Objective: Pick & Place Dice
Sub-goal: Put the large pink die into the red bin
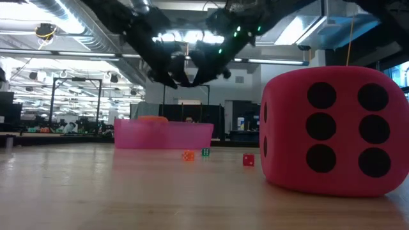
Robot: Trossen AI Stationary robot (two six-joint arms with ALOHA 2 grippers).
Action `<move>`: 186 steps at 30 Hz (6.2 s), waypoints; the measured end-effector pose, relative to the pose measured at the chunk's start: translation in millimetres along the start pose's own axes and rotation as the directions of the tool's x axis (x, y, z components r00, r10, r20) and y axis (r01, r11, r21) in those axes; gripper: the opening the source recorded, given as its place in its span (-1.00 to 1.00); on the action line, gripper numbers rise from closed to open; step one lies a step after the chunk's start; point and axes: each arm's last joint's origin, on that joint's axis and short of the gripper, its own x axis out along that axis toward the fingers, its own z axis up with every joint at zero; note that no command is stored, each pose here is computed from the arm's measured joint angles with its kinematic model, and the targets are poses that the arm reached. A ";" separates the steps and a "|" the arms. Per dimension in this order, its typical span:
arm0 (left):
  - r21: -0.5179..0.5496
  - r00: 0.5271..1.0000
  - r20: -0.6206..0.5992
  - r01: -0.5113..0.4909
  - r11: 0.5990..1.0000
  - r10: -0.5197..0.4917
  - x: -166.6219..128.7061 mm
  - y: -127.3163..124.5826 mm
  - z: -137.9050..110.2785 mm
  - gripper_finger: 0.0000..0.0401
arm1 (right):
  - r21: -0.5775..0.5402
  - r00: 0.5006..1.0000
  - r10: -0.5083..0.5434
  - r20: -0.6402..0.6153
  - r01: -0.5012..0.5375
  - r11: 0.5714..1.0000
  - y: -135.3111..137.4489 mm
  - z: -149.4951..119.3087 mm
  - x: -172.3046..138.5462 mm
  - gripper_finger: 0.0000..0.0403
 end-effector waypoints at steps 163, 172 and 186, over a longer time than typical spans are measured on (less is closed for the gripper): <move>0.084 0.992 0.126 0.018 0.996 -0.029 -101.1 -27.7 -68.1 0.99 | -0.167 0.677 0.097 -0.730 -0.314 0.935 48.3 -141.9 -118.6 0.83; 0.084 0.992 0.126 0.018 0.996 -0.029 -101.1 -27.7 -68.1 0.99 | -0.138 0.653 0.109 -0.749 -0.314 0.939 46.7 -143.6 -120.1 0.97; 0.084 0.992 0.126 0.018 0.996 -0.029 -101.1 -27.7 -68.1 0.99 | -0.158 0.654 0.081 -0.752 -0.298 0.942 45.0 -143.9 -120.2 0.98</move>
